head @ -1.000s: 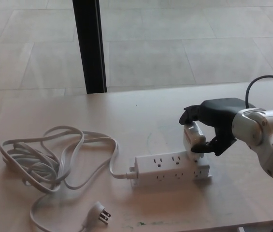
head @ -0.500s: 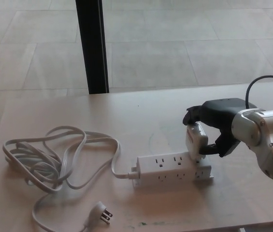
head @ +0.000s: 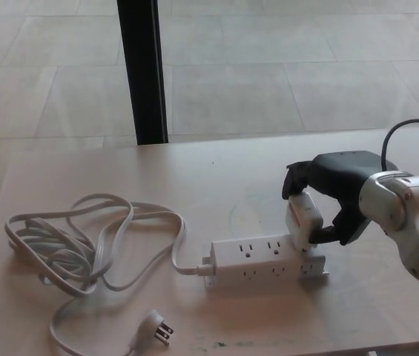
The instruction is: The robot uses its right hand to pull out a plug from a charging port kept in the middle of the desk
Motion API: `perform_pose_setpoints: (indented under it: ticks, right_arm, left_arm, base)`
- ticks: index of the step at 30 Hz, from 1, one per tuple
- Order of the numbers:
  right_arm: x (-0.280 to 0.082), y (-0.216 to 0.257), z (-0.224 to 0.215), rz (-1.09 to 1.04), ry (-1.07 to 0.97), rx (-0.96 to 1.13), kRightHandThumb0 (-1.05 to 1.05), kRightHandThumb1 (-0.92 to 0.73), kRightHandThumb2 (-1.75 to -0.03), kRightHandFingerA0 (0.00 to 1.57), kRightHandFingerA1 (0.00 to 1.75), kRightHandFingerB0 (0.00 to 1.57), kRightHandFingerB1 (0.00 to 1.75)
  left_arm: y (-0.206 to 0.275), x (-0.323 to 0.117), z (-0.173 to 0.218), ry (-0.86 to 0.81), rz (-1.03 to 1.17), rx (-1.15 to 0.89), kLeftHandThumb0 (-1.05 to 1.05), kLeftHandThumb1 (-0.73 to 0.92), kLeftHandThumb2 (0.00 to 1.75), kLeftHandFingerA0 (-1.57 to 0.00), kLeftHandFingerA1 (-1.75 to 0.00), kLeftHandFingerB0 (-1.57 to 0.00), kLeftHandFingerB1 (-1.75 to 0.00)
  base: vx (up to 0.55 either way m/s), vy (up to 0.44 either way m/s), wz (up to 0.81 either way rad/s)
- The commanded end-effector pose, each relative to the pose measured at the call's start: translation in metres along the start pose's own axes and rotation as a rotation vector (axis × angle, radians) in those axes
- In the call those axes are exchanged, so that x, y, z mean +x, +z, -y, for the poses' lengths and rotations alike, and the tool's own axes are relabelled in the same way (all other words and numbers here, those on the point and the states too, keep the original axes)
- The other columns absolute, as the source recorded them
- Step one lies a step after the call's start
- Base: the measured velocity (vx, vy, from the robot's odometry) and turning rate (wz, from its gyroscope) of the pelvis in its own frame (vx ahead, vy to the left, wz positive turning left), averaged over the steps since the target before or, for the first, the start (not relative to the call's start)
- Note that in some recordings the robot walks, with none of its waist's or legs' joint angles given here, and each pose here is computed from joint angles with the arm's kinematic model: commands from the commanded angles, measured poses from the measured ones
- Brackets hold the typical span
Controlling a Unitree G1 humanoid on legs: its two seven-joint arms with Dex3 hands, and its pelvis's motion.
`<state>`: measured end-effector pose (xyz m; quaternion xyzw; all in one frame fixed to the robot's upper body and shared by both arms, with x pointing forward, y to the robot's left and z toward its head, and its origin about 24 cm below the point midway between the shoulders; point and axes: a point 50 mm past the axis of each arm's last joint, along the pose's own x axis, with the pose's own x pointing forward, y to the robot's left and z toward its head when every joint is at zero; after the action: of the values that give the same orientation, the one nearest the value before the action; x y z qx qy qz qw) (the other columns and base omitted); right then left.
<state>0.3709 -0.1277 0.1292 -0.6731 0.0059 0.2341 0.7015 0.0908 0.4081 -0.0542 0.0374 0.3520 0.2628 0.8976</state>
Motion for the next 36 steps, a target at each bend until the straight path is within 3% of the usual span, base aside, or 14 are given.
perform_pose_setpoints:
  ticks: [1, 2, 3, 4, 6, 7, 10, 13, 17, 21, 22, 23, 24, 36]
  right_arm:
    - [-0.003, -0.007, -0.035, -0.002, 0.112, -0.04, -0.24, -0.62, -0.84, 0.83, 1.74, 0.78, 0.93]
    - [-0.003, -0.007, -0.036, -0.008, 0.104, -0.06, -0.27, -0.66, -0.79, 0.84, 1.72, 0.78, 0.85]
    - [-0.002, -0.006, -0.036, -0.012, 0.094, -0.076, -0.26, -0.65, -0.82, 0.84, 1.7, 0.79, 0.84]
    - [-0.002, -0.007, -0.038, -0.016, 0.086, -0.067, -0.27, -0.62, -0.85, 1.02, 1.65, 0.78, 1.18]
    - [-0.002, -0.007, -0.039, -0.022, 0.069, -0.076, -0.26, -0.68, -0.78, 0.85, 1.72, 0.75, 1.0]
    - [-0.002, -0.008, -0.04, -0.028, 0.048, -0.092, -0.29, -0.69, -0.8, 0.84, 1.71, 0.78, 1.05]
    - [-0.001, -0.009, -0.042, -0.038, 0.04, -0.122, -0.33, -0.74, -0.72, 0.82, 1.65, 0.74, 0.87]
    - [-0.001, -0.012, -0.043, -0.058, 0.012, -0.141, -0.31, -0.74, -0.82, 0.82, 1.73, 0.7, 1.37]
    - [-0.001, -0.014, -0.042, -0.065, -0.011, -0.13, -0.32, -0.73, -0.88, 0.81, 1.64, 0.71, 1.11]
    - [-0.002, -0.016, -0.042, -0.074, -0.016, -0.117, -0.31, -0.72, -0.95, 0.81, 1.65, 0.71, 1.2]
    - [-0.002, -0.017, -0.042, -0.071, -0.024, -0.108, -0.3, -0.65, -1.06, 0.87, 1.75, 0.75, 1.49]
    - [-0.003, -0.018, -0.041, -0.064, -0.044, -0.089, -0.3, -0.65, -1.06, 0.87, 1.75, 0.75, 1.49]
    - [-0.003, -0.018, -0.039, -0.065, -0.044, -0.089, -0.29, -0.64, -1.04, 0.85, 1.75, 0.74, 1.45]
    - [-0.004, -0.023, -0.015, -0.06, -0.06, -0.064, -0.33, -0.7, -0.85, 0.89, 1.75, 0.74, 1.53]
  left_arm:
    - [0.0, -0.001, -0.001, 0.004, 0.021, -0.01, -0.87, 0.84, 1.22, -0.53, -0.6, -0.15, -0.47]
    - [0.0, -0.002, -0.001, 0.007, 0.025, 0.001, -0.86, 0.85, 1.22, -0.53, -0.59, -0.15, -0.47]
    - [0.0, -0.002, -0.001, 0.009, 0.024, 0.0, -0.94, 0.92, 0.89, -0.6, -0.53, -0.18, -0.38]
    - [0.0, -0.002, -0.001, 0.006, 0.021, -0.005, -0.93, 0.92, 0.87, -0.6, -0.53, -0.19, -0.38]
    - [0.0, -0.002, -0.001, 0.009, 0.023, -0.006, -0.95, 0.92, 0.88, -0.6, -0.53, -0.18, -0.38]
    - [0.0, -0.001, -0.001, 0.012, 0.024, -0.01, -0.87, 0.85, 1.22, -0.53, -0.59, -0.15, -0.47]
    - [-0.001, -0.002, -0.001, 0.004, 0.02, -0.016, -0.96, 0.92, 0.88, -0.6, -0.55, -0.18, -0.39]
    - [-0.002, -0.003, -0.001, -0.001, 0.024, -0.019, -0.95, 0.91, 0.87, -0.61, -0.55, -0.19, -0.39]
    - [-0.003, -0.002, -0.001, -0.002, 0.021, -0.022, -0.97, 0.91, 0.89, -0.58, -0.54, -0.17, -0.39]
    - [-0.004, -0.003, -0.001, -0.007, 0.022, -0.025, -0.95, 0.91, 0.88, -0.59, -0.54, -0.17, -0.38]
    - [-0.003, -0.003, -0.001, -0.007, 0.022, -0.024, -0.87, 0.84, 1.2, -0.54, -0.61, -0.12, -0.46]
    - [-0.003, -0.003, -0.001, -0.006, 0.026, -0.023, -0.87, 0.84, 1.2, -0.54, -0.61, -0.12, -0.46]
    - [-0.004, -0.003, -0.001, -0.006, 0.024, -0.024, -0.94, 0.92, 0.86, -0.57, -0.52, -0.17, -0.38]
    - [-0.001, -0.003, -0.003, -0.004, 0.027, -0.021, -0.95, 0.92, 0.86, -0.6, -0.54, -0.19, -0.39]
  base:
    - [0.0, 0.0, 0.0]
    - [0.0, 0.0, 0.0]
    - [0.0, 0.0, 0.0]
    - [0.0, 0.0, 0.0]
    - [0.0, 0.0, 0.0]
    - [0.0, 0.0, 0.0]
    - [0.0, 0.0, 0.0]
    - [0.0, 0.0, 0.0]
    - [0.0, 0.0, 0.0]
    - [0.0, 0.0, 0.0]
    - [0.0, 0.0, 0.0]
    - [0.0, 0.0, 0.0]
    - [0.0, 0.0, 0.0]
    - [0.0, 0.0, 0.0]
